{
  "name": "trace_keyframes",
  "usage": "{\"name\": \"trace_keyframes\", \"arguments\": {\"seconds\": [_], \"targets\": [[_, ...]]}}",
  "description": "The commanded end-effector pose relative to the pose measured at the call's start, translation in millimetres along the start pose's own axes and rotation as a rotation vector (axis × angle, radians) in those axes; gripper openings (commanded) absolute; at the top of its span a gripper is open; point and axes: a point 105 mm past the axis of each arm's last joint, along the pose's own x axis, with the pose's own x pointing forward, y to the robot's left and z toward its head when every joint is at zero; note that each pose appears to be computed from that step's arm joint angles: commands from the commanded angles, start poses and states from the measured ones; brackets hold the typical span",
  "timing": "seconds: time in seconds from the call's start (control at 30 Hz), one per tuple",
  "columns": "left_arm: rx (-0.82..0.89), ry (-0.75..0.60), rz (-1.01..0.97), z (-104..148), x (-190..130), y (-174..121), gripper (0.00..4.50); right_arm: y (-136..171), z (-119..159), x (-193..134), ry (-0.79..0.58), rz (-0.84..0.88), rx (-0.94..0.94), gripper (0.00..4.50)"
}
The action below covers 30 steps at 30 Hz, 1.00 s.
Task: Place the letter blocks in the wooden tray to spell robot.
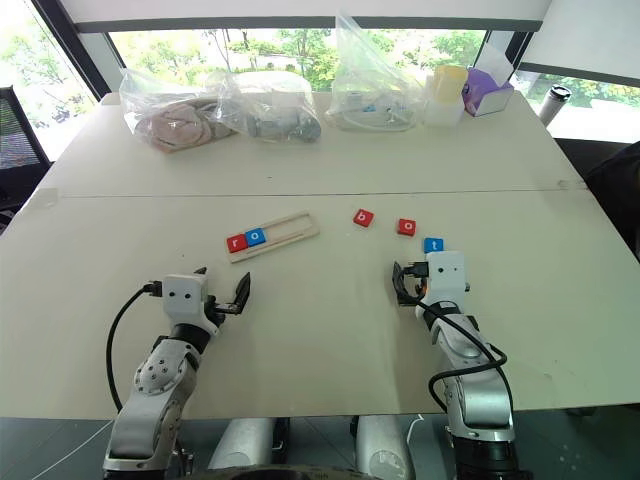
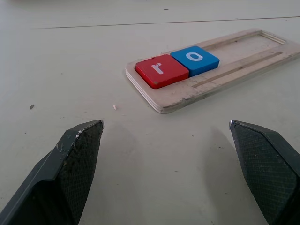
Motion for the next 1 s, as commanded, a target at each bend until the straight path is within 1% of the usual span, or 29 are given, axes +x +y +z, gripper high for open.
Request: {"name": "trace_keyframes", "arguments": {"seconds": [0.03, 0.47, 0.57, 0.63, 0.73, 0.8, 0.93, 1.0], "targets": [[0.001, -0.047, 0.008, 13.7, -0.4, 0.3, 4.50, -0.5, 12.9, -1.8, -0.047, -0.006, -0.007, 4.48], [0.015, -0.048, 0.017, 16.9, -2.0, 4.5, 4.50, 2.8, 12.3, -1.6, -0.049, 0.001, -0.005, 4.48], [0.026, -0.053, 0.022, 18.4, -2.3, 6.7, 4.50, 0.7, 14.9, -1.2, -0.055, 0.013, -0.031, 4.48], [0.032, -0.054, 0.021, 19.2, -2.6, 8.5, 4.50, 0.8, 19.5, -1.5, -0.075, 0.049, -0.086, 4.48], [0.042, -0.058, 0.004, 21.1, -2.6, 10.5, 4.50, 2.0, 23.6, -2.1, -0.087, 0.117, -0.160, 4.48], [0.049, -0.057, -0.022, 23.0, -2.8, 13.6, 4.50, 4.9, 23.3, -3.7, -0.062, 0.200, -0.174, 4.48], [0.077, -0.064, -0.152, 36.0, -5.2, 20.4, 4.50, 16.3, 31.5, -19.2, -0.013, 0.486, -0.253, 4.48], [0.093, -0.061, -0.266, 45.7, -6.4, 23.5, 4.50, 17.0, 39.3, -30.5, 0.024, 0.626, -0.267, 4.48]]}}
